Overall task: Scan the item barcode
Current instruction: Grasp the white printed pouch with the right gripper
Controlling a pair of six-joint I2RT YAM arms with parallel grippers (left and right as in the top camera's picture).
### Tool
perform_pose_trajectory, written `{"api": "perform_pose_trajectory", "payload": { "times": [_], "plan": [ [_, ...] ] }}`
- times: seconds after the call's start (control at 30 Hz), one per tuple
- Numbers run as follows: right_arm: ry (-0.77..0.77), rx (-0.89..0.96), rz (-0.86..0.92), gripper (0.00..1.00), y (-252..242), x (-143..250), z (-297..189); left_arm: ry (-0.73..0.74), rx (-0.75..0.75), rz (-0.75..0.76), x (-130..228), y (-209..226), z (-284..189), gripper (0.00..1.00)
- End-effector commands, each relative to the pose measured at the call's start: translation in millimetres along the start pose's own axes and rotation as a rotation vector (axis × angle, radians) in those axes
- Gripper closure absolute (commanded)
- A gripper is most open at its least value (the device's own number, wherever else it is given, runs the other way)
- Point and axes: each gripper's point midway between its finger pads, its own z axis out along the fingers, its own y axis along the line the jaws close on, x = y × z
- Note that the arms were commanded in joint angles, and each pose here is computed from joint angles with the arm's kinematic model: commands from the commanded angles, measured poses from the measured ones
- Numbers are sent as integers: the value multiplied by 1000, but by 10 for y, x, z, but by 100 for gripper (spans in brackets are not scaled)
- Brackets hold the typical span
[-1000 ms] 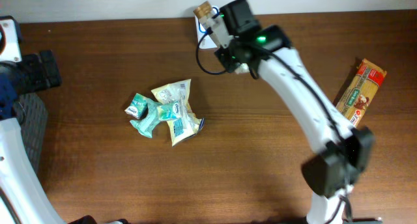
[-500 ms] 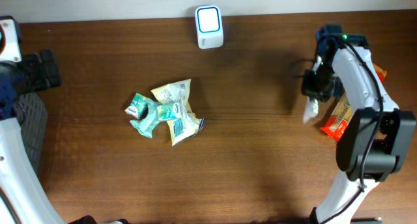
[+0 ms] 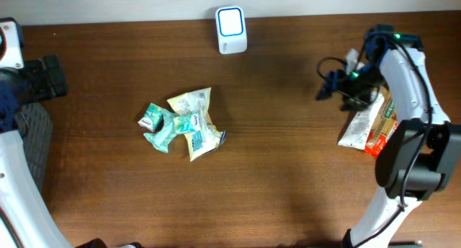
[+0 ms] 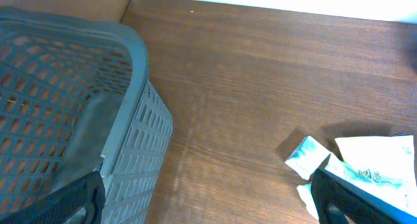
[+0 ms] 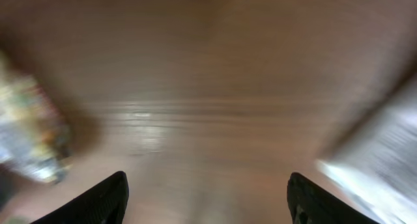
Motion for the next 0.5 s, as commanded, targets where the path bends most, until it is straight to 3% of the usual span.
{"api": "perform_pose_trajectory", "payload": {
  "times": [0.0, 0.03, 0.1, 0.23, 0.37, 0.47],
  "plan": [
    [-10, -262, -186, 19, 939, 42, 102, -2, 6, 8, -6, 5, 3, 1],
    [-15, -268, -191, 1, 1105, 47, 197, -2, 6, 8, -6, 5, 3, 1],
    [-9, -280, -203, 1, 1416, 105, 415, -2, 6, 8, -6, 5, 3, 1],
    [95, -217, -347, 1, 1992, 586, 1079, -2, 6, 8, -6, 5, 3, 1],
    [228, -174, -430, 1, 2209, 1086, 1605, -2, 6, 8, -6, 5, 3, 1],
    [280, -143, -451, 1, 2200, 1245, 1890, -2, 6, 8, -6, 5, 3, 1]
  ]
}}
